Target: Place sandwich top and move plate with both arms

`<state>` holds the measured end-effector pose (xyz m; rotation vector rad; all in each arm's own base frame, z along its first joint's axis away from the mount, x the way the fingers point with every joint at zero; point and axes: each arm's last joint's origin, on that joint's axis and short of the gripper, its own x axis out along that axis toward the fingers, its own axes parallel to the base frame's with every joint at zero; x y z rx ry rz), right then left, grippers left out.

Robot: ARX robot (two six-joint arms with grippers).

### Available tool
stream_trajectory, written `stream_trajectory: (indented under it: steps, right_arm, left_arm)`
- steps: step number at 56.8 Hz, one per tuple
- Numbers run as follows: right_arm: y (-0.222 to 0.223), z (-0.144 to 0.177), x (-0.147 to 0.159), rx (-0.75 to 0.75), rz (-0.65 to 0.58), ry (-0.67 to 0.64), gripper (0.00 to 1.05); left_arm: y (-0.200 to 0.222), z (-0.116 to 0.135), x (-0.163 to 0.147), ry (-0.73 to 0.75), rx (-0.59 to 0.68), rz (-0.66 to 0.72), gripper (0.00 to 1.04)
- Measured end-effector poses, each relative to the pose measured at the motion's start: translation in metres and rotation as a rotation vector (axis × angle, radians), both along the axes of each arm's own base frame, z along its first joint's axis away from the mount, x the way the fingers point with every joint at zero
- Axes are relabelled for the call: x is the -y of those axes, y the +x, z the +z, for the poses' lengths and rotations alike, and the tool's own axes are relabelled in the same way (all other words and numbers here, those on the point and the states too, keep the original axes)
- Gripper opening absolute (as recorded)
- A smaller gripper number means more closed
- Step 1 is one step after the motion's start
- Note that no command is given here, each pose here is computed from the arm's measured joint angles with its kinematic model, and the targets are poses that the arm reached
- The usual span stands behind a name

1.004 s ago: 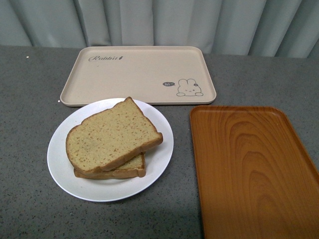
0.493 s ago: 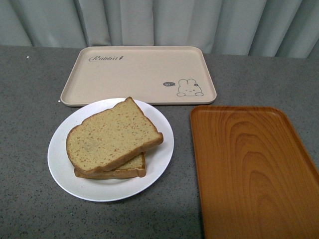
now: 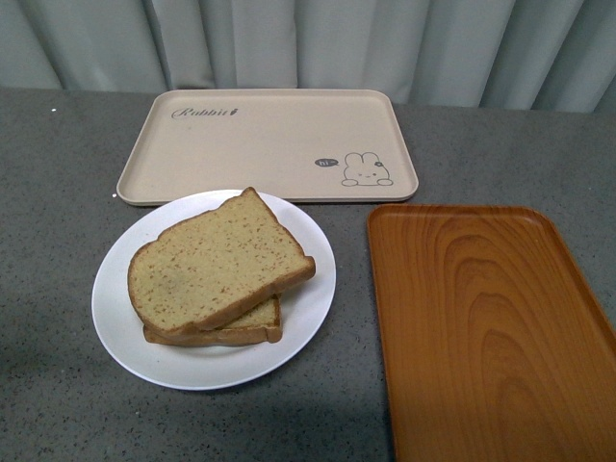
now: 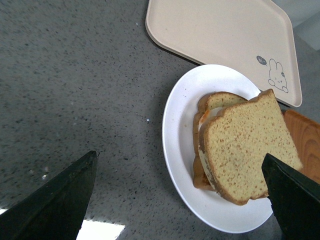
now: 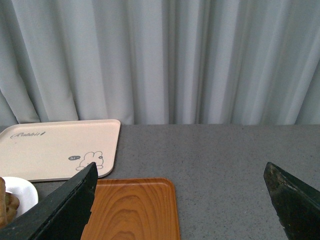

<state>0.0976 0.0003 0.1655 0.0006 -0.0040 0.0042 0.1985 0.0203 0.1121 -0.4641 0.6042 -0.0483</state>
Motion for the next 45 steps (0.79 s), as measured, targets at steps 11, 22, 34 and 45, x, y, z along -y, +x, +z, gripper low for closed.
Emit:
stream_trajectory:
  steps: [11, 22, 34, 45]
  right_arm:
    - [0.000, 0.000, 0.000, 0.000, 0.000, 0.000, 0.96]
    - [0.000, 0.000, 0.000, 0.000, 0.000, 0.000, 0.96]
    - [0.000, 0.000, 0.000, 0.000, 0.000, 0.000, 0.96]
    - [0.000, 0.000, 0.000, 0.000, 0.000, 0.000, 0.96]
  left_arm:
    - [0.026, -0.026, -0.007, -0.093, -0.075, 0.034, 0.98]
    - [0.048, -0.053, -0.004, -0.225, -0.138, -0.017, 0.98]
    - [0.067, -0.071, 0.001, -0.355, -0.207, -0.053, 0.98]
    - [0.079, -0.084, -0.001, -0.434, -0.244, 0.001, 0.98]
